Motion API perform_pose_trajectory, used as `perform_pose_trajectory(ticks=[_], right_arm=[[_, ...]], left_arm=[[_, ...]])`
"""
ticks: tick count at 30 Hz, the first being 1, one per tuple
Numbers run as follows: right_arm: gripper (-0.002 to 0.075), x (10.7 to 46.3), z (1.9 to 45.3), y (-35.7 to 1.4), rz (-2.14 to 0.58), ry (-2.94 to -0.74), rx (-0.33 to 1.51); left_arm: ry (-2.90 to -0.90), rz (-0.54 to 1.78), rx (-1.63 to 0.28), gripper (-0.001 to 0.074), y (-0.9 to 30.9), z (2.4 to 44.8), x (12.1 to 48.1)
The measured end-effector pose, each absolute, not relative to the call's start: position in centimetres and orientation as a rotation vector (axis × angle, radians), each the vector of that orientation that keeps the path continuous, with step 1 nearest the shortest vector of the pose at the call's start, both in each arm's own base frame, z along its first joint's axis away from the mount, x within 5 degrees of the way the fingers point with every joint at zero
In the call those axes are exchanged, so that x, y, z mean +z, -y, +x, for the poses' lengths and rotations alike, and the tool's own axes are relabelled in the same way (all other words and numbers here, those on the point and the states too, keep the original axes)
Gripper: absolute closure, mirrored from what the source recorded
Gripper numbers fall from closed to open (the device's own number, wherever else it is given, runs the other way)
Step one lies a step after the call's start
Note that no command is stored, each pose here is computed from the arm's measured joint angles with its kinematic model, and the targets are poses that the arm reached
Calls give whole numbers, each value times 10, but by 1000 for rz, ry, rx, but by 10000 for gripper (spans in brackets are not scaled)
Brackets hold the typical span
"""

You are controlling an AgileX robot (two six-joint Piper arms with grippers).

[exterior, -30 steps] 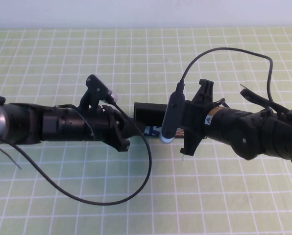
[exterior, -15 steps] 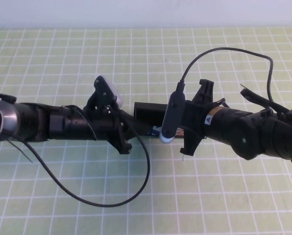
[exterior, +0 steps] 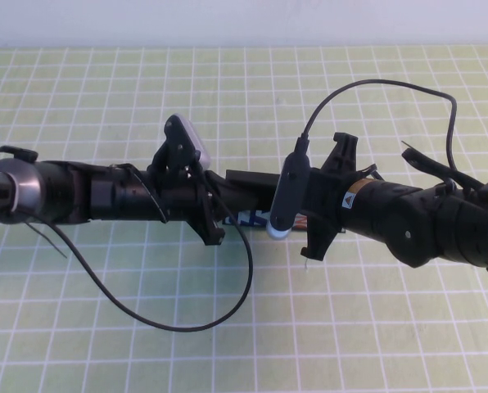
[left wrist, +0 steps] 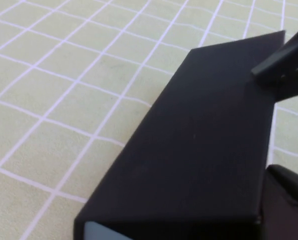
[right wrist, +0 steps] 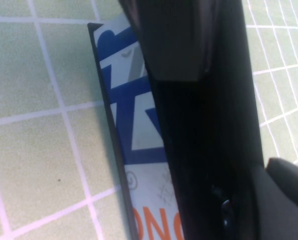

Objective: Take glasses out of glasses case
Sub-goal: Pick up the glasses from the glasses case

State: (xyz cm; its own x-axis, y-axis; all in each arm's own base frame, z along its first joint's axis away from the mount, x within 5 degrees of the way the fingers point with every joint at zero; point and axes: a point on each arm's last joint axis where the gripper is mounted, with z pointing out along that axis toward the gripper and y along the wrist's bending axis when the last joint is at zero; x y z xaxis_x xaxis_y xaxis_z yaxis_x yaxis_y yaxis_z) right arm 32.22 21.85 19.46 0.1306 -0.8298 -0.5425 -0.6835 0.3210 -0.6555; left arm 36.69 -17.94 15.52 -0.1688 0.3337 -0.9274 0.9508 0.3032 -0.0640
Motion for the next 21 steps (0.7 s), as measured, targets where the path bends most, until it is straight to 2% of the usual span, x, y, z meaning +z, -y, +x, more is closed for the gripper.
perform_pose_trajectory(ticks=[15,21], right_arm=[[725,195,322,-218,-1406,-1600,-184],[707,199,325,-218,-1315,-1604,-180]], left_arm=[[-1743,1174,-806,739,177,375,141],[-1744,1172,-802,739,178,375,142]])
